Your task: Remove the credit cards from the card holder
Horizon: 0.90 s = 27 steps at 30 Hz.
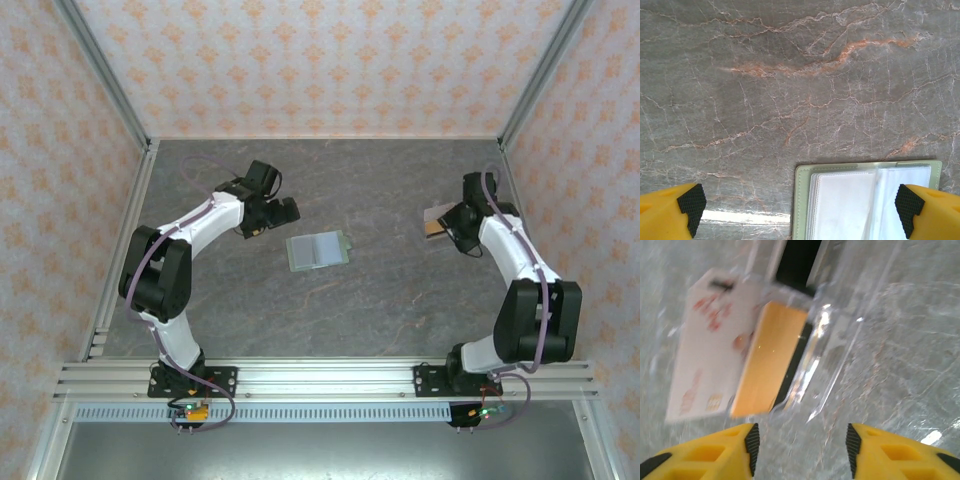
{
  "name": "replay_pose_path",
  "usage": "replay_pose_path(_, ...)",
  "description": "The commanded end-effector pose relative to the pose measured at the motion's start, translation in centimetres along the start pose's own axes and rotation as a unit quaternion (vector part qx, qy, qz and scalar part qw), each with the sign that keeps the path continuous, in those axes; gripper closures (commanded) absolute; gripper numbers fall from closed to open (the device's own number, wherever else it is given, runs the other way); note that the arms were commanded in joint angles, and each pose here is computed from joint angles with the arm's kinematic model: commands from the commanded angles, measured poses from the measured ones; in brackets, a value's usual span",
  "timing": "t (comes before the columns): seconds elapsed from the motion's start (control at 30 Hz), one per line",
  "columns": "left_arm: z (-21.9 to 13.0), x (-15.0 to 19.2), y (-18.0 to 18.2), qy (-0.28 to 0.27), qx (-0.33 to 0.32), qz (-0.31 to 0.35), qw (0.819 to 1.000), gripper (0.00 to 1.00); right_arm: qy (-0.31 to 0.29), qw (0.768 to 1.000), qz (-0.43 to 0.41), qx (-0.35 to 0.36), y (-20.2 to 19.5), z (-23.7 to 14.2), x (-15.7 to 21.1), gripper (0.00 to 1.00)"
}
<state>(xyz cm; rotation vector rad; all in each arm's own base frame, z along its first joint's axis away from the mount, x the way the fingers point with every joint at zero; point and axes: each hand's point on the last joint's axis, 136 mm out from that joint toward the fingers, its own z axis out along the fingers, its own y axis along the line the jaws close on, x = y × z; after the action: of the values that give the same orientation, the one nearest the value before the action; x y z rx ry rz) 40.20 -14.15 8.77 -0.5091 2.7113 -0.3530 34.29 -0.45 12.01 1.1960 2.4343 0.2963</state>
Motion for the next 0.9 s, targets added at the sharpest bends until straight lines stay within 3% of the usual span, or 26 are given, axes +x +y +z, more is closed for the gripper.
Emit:
replay_pose_path(0.0, -1.2, 0.0, -0.6, -0.014, 0.015, -0.005, 1.000, 0.00, 0.013, 0.995, -0.090, -0.031, 3.4, -1.7, 2.4, 0.45)
replay_pose_path(0.23, -1.2, 0.6, 0.3, -0.016, 0.004, -0.022, 1.000, 0.00, 0.065, 0.954, -0.277, -0.094, 12.2, -0.6, 12.0, 0.40)
replay_pose_path(0.4, -1.5, 1.1, 1.3, -0.021, -0.009, -0.033, 0.999, 0.00, 0.132, 0.908, -0.379, -0.119, 16.0, 1.7, 20.2, 0.42)
replay_pose_path(0.6, -2.1, 1.4, 3.8, -0.034, -0.032, -0.061, 0.997, 0.00, 0.174, 0.860, -0.470, -0.099, 17.0, 3.2, 27.3, 0.43)
replay_pose_path(0.87, -2.8, 1.8, 6.2, -0.040, -0.036, -0.095, 0.994, 0.00, 0.185, 0.839, -0.510, -0.042, 16.4, 6.3, 30.2, 0.46)
